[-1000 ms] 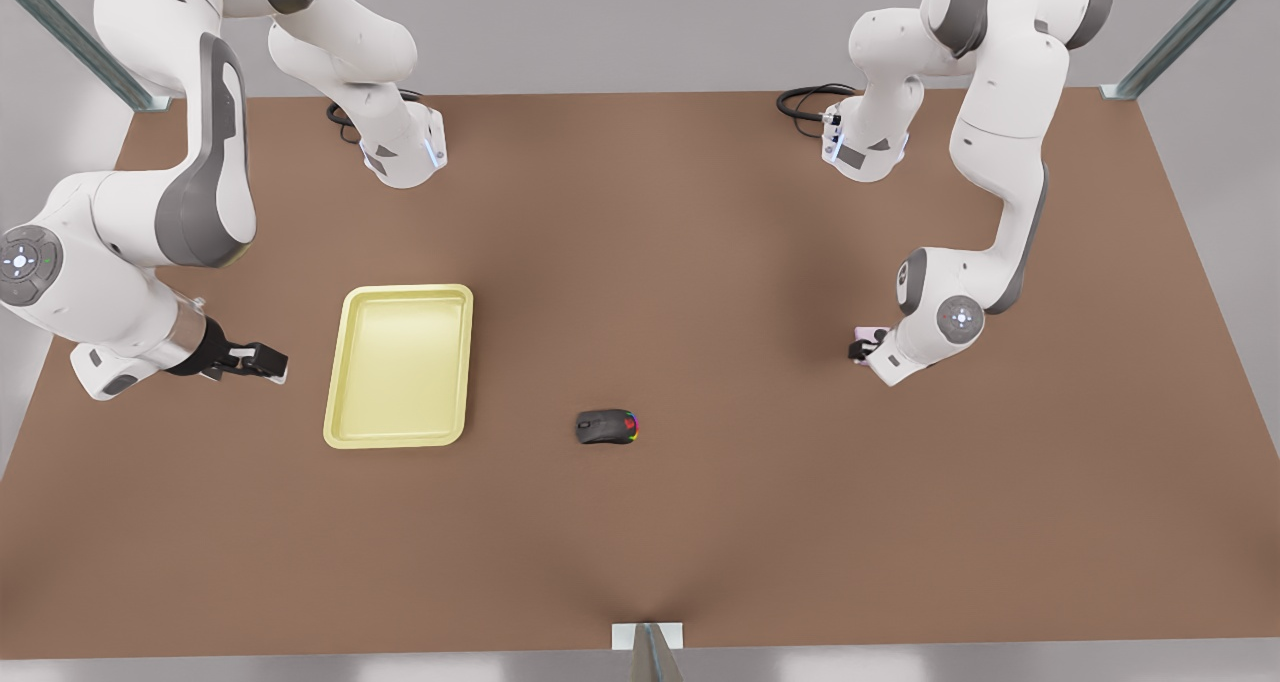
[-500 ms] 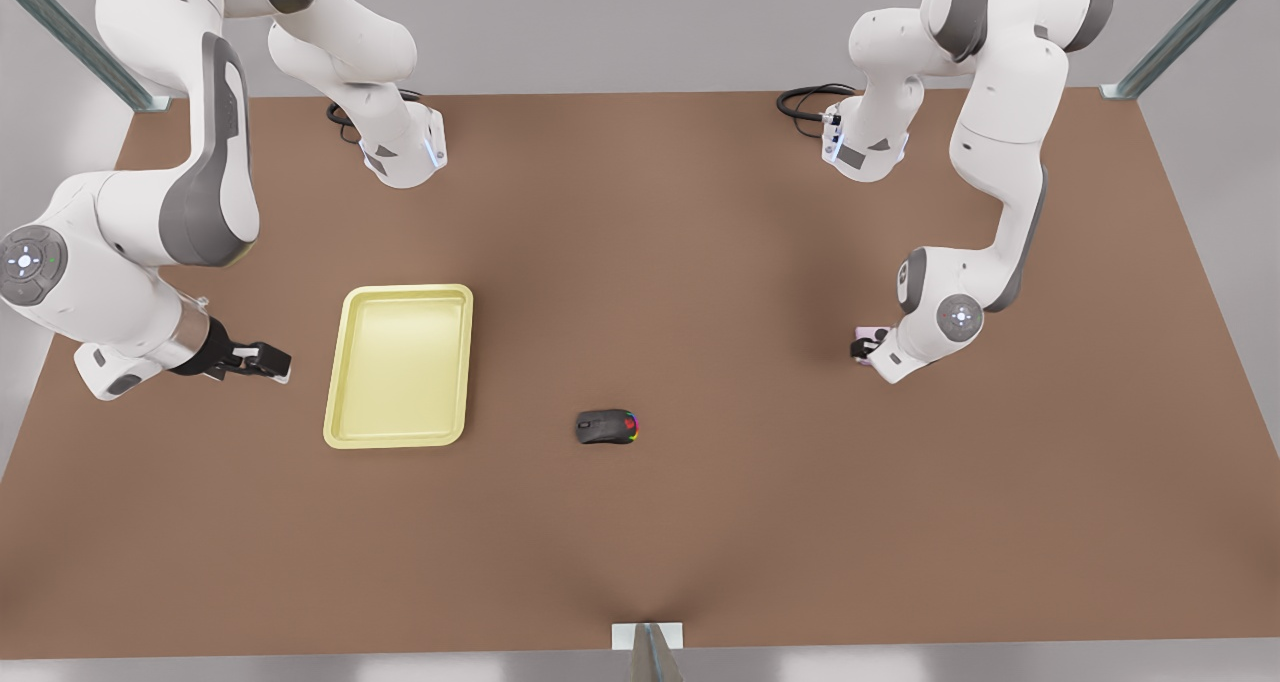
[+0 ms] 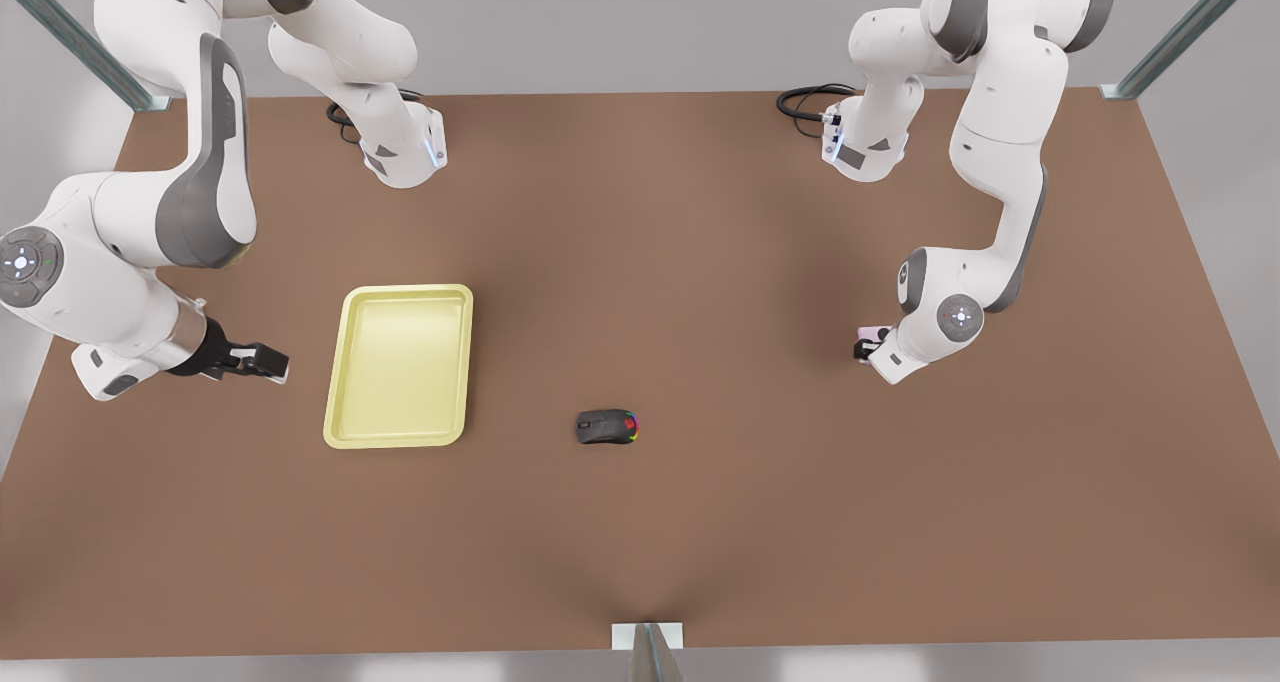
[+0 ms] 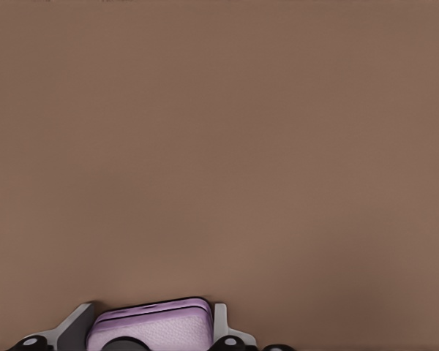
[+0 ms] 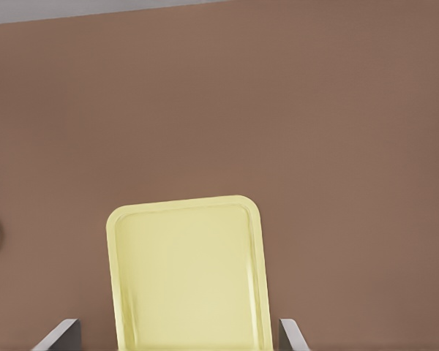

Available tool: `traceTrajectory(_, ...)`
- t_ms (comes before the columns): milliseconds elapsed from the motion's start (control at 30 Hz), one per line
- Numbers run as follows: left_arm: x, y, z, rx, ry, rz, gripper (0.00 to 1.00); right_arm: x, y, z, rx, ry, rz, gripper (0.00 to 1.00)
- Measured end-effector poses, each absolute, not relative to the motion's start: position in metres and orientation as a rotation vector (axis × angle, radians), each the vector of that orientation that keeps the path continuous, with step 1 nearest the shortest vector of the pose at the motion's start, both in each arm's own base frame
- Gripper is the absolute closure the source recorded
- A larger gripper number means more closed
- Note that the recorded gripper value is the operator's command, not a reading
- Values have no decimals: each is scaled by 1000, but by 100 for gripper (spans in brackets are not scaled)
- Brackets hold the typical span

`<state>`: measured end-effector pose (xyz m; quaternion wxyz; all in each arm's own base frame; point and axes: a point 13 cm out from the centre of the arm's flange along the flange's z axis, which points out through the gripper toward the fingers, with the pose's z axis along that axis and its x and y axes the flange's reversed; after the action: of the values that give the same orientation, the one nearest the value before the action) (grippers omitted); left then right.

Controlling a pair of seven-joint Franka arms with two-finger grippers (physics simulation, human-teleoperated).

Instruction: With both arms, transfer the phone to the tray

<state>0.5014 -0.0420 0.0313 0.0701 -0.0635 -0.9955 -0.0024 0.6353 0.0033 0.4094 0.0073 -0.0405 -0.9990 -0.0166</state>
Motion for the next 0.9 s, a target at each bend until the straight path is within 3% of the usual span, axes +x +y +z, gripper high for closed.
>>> traceTrajectory(167, 513, -43, 43, -189, -3014, -7, 17, 635, 3, 409, -129, -3125, -52, 0)
traceTrajectory(400, 560, -63, 87, -218, -3058, 5, 17, 635, 3, 409, -122, -3125, -52, 0)
traceTrajectory(900, 541, -69, 71, -190, -2969, 0, 16, 637, 4, 407, -120, -3124, -69, 0)
